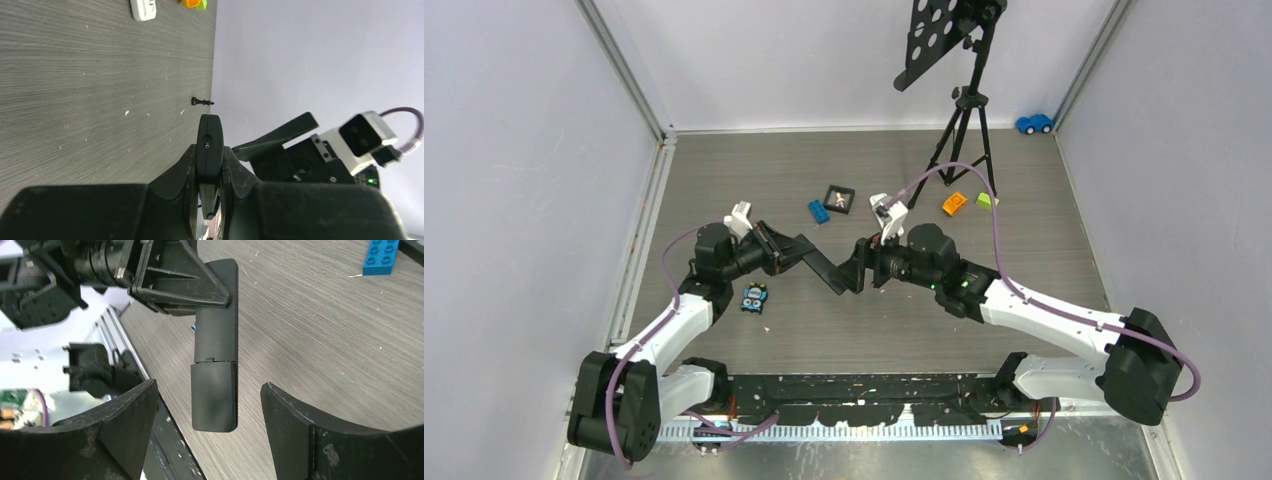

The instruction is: Load the batteries into the remote control

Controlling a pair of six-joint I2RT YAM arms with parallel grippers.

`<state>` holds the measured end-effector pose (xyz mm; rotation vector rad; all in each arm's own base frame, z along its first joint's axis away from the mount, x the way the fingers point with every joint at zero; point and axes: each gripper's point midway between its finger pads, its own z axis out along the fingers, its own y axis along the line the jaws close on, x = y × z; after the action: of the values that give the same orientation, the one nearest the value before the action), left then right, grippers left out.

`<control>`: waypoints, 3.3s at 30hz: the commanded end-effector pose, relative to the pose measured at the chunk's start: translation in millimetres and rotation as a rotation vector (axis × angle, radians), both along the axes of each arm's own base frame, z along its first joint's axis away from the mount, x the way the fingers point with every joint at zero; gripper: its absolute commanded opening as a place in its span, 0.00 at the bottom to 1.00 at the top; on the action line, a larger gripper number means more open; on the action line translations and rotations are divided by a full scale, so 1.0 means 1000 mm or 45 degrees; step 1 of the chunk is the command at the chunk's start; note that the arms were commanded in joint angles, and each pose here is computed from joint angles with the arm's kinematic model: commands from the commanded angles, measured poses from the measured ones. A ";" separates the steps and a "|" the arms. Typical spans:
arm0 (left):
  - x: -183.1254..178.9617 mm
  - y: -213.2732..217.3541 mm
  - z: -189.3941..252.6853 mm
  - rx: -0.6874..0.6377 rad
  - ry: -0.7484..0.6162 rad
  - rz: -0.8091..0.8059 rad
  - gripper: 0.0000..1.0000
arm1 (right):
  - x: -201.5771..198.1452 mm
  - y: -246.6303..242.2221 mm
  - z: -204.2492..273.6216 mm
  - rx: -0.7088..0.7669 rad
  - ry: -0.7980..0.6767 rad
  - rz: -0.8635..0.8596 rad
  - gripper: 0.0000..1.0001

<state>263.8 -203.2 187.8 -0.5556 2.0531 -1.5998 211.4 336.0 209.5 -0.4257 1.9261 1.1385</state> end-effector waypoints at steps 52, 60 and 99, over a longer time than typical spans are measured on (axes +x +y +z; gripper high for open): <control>-0.019 -0.003 0.023 0.121 -0.295 -0.163 0.00 | -0.043 0.014 -0.032 -0.554 -0.033 0.448 0.37; -0.018 -0.004 0.020 0.106 -0.259 -0.158 0.00 | -0.045 0.021 -0.044 -0.591 -0.014 0.491 0.38; -0.025 -0.004 -0.005 0.001 -0.066 -0.124 0.00 | -0.033 0.045 -0.075 -0.721 0.066 0.485 0.52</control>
<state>244.6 -197.9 159.6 -0.4114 2.1167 -1.5069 171.8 362.3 124.6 -1.0916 2.3375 0.8016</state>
